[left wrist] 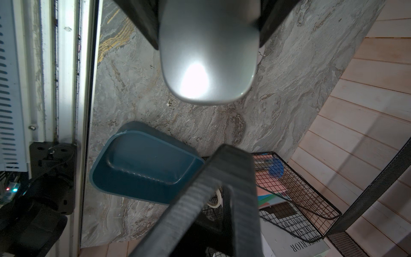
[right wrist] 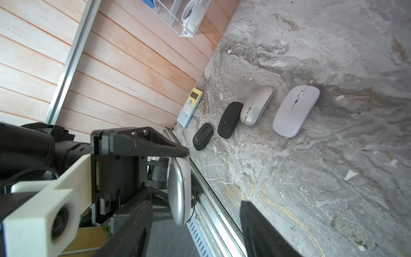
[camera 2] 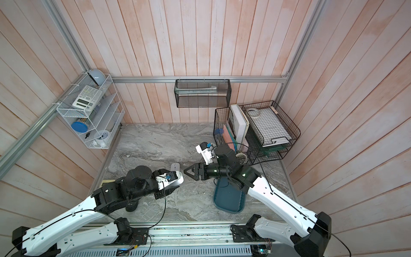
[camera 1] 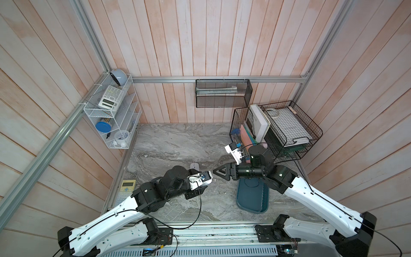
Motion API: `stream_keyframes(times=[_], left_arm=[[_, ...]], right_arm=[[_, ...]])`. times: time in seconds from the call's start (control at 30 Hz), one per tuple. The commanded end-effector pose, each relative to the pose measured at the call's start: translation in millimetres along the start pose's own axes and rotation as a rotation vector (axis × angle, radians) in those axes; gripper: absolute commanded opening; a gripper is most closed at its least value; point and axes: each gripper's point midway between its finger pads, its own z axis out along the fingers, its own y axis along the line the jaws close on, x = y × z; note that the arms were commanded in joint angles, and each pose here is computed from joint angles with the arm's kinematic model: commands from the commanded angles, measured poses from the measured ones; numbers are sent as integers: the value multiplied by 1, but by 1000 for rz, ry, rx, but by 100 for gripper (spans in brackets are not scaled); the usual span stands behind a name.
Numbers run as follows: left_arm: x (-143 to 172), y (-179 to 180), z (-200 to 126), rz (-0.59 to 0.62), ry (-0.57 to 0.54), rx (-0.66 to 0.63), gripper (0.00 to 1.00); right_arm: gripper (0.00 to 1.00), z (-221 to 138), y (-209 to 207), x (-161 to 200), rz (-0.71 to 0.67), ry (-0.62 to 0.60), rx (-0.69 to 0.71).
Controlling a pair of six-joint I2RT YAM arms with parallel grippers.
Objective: Put the mouse in the storage box
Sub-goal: Pick up the mouse from the center of the board.
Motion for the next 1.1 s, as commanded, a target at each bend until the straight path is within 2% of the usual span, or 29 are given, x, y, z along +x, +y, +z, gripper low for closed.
stream_keyframes(times=[0.0, 0.47, 0.93, 1.07], left_arm=[[-6, -1, 0, 3, -34, 6, 51], [-4, -1, 0, -1, -27, 2, 51], [-3, -1, 1, 0, -22, 2, 51], [-2, -1, 2, -1, -17, 2, 51]], right_arm=[[67, 11, 15, 0, -4, 10, -59], [58, 51, 27, 19, 25, 88, -125], [26, 60, 22, 24, 52, 107, -129], [14, 62, 21, 24, 59, 111, -132]])
